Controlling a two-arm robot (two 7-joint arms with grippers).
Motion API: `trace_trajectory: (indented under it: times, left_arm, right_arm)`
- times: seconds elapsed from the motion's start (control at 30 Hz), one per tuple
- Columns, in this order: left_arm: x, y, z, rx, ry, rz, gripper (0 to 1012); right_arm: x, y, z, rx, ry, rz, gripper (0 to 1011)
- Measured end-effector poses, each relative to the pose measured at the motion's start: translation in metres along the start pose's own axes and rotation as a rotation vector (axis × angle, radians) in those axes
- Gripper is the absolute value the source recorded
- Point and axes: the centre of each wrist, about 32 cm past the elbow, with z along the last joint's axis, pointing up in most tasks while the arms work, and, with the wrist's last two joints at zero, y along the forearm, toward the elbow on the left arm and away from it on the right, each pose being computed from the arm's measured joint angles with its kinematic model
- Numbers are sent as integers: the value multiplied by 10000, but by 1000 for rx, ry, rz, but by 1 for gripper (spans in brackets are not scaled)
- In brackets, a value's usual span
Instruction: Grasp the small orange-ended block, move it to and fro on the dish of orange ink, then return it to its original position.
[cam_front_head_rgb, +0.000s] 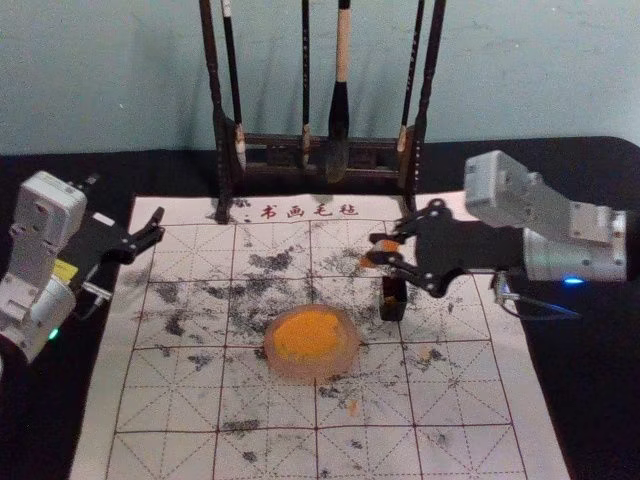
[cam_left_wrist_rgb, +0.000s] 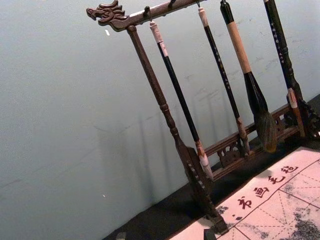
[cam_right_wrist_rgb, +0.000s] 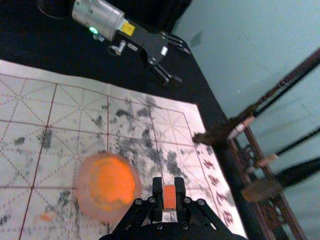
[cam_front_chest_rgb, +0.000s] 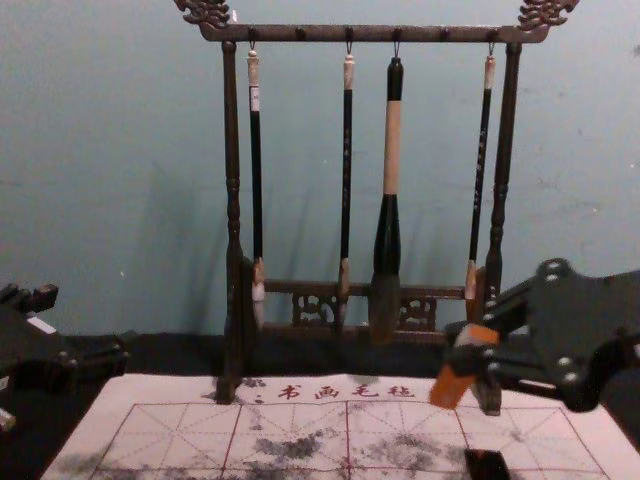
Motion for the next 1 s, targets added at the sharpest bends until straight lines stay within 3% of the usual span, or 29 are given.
trace_trajectory:
  times: [0.2,0.37,1.0]
  left_arm:
    - [0,0,0,0,0,0,1001]
    - [0,0,0,0,0,0,1001]
    - [0,0,0,0,0,0,1001]
  right_arm:
    - [-38,-183,-34,-35,11,-26,139]
    - [-72,-239,-79,-52,25,-28,139]
    - [-48,-107,-262,-89,72,-5,139]
